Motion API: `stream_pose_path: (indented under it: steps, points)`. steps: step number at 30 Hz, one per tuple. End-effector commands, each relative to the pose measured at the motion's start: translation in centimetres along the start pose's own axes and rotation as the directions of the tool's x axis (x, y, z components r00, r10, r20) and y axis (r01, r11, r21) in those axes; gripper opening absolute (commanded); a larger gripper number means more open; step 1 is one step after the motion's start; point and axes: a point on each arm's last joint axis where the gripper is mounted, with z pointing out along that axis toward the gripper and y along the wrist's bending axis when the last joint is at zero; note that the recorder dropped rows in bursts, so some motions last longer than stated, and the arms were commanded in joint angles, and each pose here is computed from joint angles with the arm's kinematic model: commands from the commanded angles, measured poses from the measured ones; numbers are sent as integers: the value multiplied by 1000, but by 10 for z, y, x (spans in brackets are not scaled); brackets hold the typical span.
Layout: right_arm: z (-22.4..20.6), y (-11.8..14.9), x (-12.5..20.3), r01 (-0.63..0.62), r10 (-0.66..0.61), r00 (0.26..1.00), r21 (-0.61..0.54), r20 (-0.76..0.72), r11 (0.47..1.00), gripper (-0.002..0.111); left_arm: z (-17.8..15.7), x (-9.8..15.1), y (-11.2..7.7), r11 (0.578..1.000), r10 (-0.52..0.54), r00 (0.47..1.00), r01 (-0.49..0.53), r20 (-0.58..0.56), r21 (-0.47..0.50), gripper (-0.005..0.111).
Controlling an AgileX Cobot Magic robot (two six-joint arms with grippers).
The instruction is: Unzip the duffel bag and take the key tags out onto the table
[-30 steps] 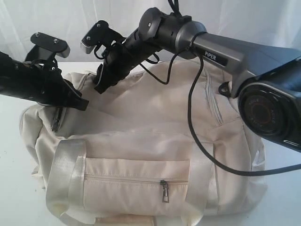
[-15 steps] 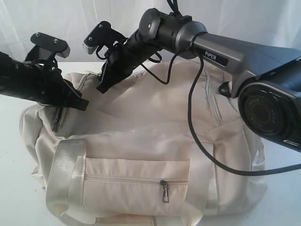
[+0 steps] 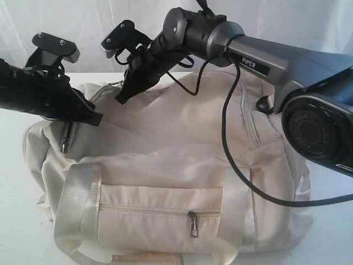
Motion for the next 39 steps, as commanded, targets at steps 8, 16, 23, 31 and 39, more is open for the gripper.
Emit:
stream_pose_path:
  steps: [8, 16, 23, 31, 39]
  points:
    - [-14, -12, 0, -2, 9, 998, 116, -61, 993, 0, -18, -7, -5, 1000, 1, 1000, -2, 27, 21, 0]
    - [-23, -16, 1, 29, -12, 993, 150, -119, 988, 0, -17, -6, -5, 1000, 1, 1000, -2, 23, 23, 0]
    - [-23, -16, 2, 23, -4, 993, 151, -120, 988, 0, -17, -6, -5, 1000, 1, 1000, -2, 23, 23, 0]
    - [-19, -17, 6, 7, 16, 990, 161, -139, 987, 0, -23, -8, -5, 1000, 3, 999, -4, 40, 20, 0]
    - [-18, -17, 7, 5, 19, 989, 159, -145, 987, 0, -30, -11, -6, 1000, 13, 998, -13, 60, 15, 0]
